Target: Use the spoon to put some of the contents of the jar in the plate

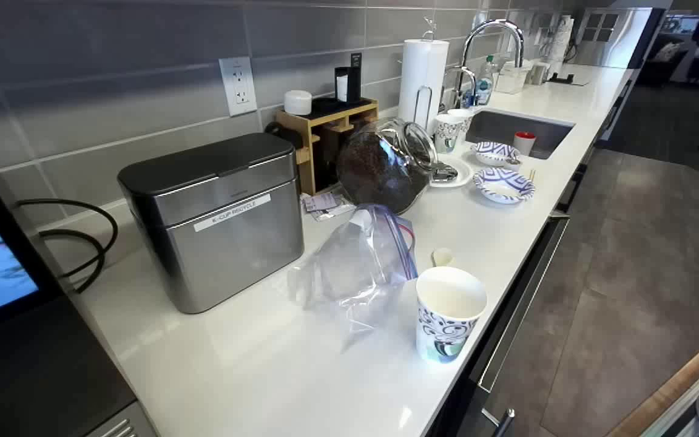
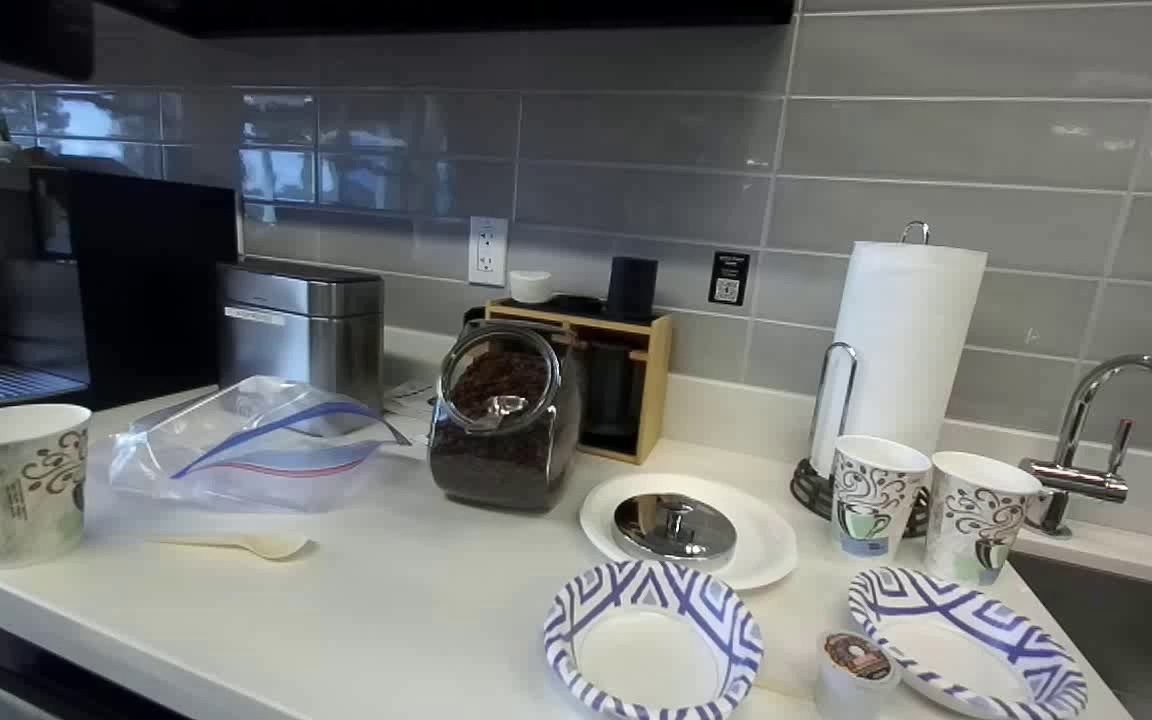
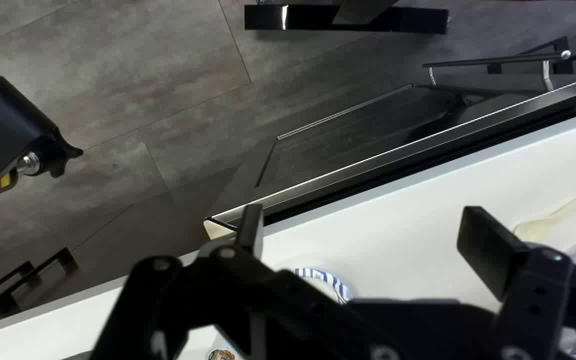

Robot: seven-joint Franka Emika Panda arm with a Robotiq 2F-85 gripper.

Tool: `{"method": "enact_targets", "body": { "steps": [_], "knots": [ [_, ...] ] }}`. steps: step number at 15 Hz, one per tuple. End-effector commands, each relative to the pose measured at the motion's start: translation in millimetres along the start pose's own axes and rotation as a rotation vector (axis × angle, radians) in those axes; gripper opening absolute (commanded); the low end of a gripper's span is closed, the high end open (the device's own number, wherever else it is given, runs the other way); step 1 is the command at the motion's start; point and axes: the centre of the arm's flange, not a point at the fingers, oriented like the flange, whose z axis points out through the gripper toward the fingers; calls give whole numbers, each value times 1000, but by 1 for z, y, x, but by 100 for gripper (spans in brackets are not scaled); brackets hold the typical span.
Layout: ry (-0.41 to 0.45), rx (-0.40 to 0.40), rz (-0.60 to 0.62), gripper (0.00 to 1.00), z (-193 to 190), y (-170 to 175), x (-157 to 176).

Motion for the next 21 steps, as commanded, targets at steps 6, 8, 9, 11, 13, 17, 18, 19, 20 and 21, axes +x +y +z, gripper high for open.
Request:
{"method": "enact_targets", "body": {
  "steps": [6, 8, 9, 11, 13, 17, 18, 19, 20, 21],
  "knots": [
    [0, 0, 0, 100, 0, 0, 0],
    [0, 0, 0, 100, 0, 0, 0],
    [14, -20, -16, 100, 5, -6, 12],
    [108, -39, -69, 100, 11, -19, 38],
    [247, 1, -141, 100, 16, -32, 64],
    [380, 136, -259, 100, 36, -59, 111],
    [384, 173, -291, 100, 42, -64, 120],
    [378, 208, -324, 100, 49, -70, 127],
    [363, 241, -358, 100, 56, -74, 134],
    [338, 269, -395, 100, 65, -79, 140]
  ]
}}
